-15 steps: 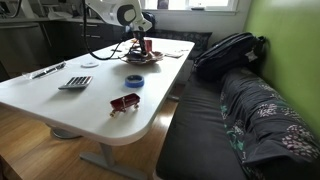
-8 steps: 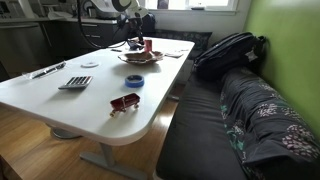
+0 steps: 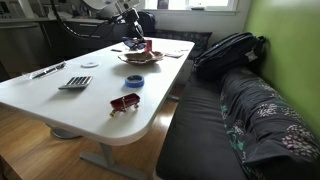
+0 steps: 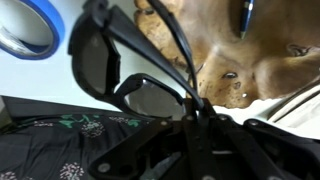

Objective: Remove the glasses from the wooden plate and put it on the table

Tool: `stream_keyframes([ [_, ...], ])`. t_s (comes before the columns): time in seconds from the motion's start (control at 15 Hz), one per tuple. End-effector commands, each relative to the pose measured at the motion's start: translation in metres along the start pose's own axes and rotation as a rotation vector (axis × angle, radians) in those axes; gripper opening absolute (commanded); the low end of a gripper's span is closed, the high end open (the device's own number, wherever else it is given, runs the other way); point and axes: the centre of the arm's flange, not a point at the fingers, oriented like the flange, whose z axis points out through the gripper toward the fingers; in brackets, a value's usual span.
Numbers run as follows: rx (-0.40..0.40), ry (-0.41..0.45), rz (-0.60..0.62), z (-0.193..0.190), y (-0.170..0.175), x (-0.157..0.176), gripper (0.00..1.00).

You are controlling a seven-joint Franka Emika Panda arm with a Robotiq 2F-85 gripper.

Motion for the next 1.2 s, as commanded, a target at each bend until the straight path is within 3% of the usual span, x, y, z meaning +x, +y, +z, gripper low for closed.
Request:
stream_keyframes([
  [0.0, -0.139, 0.053, 0.134, -0.025, 0.066, -0.048, 0.03],
  [0.53, -0.427, 0.128, 0.484, -0.013, 0.171, -0.129, 0.03],
  [0.6, -0.424, 0.127, 0.550, -0.013, 0.187, -0.141, 0.03],
  [0.67, -0.408, 0.122, 0.457, 0.005, 0.141, -0.115, 0.11],
  [0.87, -0.448, 0.125, 0.516, 0.004, 0.167, -0.138, 0.11],
  [0.93, -0.519, 0.154, 0.548, 0.009, 0.150, -0.134, 0.03],
  [1.13, -0.634, 0.230, 0.680, 0.011, 0.160, -0.123, 0.03],
])
